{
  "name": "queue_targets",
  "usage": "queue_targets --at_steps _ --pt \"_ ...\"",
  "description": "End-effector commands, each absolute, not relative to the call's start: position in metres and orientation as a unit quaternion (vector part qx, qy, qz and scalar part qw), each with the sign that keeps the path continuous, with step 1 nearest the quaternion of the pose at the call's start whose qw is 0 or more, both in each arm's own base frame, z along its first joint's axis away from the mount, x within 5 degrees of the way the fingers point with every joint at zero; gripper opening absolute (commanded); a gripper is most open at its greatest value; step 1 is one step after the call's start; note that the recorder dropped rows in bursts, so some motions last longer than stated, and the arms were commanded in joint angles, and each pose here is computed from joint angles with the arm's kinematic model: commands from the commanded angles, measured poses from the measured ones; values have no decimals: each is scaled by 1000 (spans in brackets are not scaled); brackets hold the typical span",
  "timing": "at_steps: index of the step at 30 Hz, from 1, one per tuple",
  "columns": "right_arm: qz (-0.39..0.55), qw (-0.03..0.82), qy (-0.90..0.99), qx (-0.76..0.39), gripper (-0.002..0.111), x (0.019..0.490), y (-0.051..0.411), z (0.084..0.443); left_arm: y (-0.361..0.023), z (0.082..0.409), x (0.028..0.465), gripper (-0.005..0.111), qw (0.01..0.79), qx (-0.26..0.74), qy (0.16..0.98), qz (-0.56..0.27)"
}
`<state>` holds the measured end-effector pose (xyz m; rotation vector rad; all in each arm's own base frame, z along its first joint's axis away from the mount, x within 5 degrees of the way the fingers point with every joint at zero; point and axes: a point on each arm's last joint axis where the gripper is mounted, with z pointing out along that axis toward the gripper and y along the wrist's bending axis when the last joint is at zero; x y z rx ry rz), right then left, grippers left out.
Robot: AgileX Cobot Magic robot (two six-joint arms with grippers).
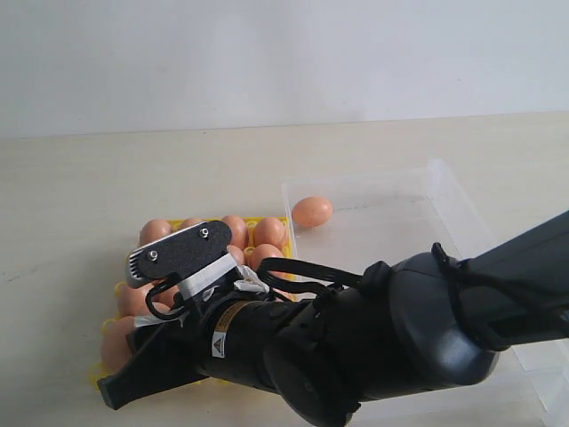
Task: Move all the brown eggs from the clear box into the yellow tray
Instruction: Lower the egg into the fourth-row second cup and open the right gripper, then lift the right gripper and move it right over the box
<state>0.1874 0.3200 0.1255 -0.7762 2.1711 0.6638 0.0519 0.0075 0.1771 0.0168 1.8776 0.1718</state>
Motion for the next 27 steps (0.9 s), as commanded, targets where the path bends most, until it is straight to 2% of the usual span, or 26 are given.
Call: queue_targets --at_steps 1,6,11,20,27 --pt "263 378 834 -304 47 189 322 130 7 179 52 0 593 8 802 71" --pt "262 380 833 -306 48 189 322 130 7 179 52 0 593 8 802 71" --pt "259 385 829 -312 60 189 323 130 7 179 52 0 593 8 802 71" --pt "265 394 827 -303 61 190 323 134 7 179 52 0 593 8 802 71" --pt "279 443 795 -305 57 189 316 184 7 179 52 0 593 8 802 72"
